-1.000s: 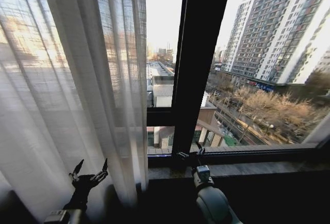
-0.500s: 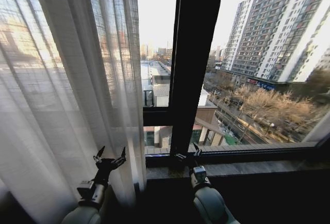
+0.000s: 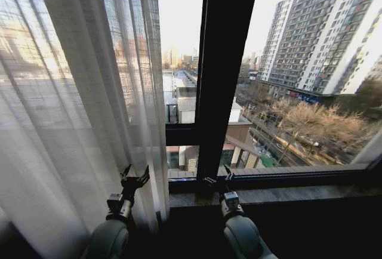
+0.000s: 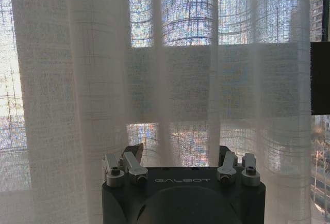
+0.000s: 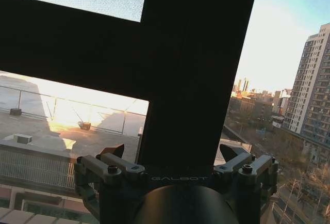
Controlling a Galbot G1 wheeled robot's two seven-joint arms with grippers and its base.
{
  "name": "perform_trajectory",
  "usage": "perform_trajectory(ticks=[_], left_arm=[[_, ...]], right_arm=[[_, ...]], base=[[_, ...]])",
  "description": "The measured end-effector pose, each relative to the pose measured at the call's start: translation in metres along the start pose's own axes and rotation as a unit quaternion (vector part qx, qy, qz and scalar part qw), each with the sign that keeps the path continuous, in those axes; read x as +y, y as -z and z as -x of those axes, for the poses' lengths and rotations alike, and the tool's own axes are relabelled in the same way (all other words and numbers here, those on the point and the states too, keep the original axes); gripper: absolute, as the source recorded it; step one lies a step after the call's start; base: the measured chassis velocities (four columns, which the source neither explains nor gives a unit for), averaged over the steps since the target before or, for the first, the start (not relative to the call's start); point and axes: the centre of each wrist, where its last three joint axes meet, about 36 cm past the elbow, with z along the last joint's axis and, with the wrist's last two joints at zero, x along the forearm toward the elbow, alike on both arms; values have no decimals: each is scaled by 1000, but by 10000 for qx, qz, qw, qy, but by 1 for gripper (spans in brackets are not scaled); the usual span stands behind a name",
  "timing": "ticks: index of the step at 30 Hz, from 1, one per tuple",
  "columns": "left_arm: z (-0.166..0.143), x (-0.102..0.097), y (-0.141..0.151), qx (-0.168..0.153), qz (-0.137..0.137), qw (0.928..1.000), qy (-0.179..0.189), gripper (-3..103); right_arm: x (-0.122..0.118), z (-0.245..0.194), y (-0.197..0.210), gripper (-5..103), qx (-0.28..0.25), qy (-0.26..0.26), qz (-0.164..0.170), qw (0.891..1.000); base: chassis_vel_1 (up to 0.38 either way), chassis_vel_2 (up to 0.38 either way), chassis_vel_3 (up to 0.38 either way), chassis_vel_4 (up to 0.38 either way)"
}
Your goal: Open the curtains by pulling them apart, changing their state from closed to fully open.
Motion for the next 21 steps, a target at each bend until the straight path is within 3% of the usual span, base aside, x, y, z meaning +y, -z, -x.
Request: perform_trajectory(ticks=[4, 6, 12, 15, 17, 21], left_arm=[[2, 9, 2, -6, 54, 10000, -28, 54], [2, 11, 3, -13, 62, 10000, -49, 54], [-1, 17, 7, -55, 72, 9999, -137, 26], [-4, 18, 9, -60, 66, 9998, -184, 20], [-7, 20, 11, -73, 66, 9997, -216, 9], [-9, 22, 14, -95, 67, 9997, -215, 2]], right_arm=[[1, -1, 2, 100, -24, -24, 37, 10000], [2, -1, 3, 100, -35, -35, 45, 10000], [-1, -5, 7, 100, -86, -98, 61, 9999], [-1, -5, 8, 100, -99, -102, 65, 9999], [0, -6, 10, 100, -112, -85, 87, 9999], [2, -6, 11, 100, -121, -21, 82, 9999]], base=[[0, 0, 0, 0], [0, 0, 0, 0], [0, 0, 0, 0], [0, 0, 0, 0], [0, 0, 0, 0], [0, 0, 0, 0]])
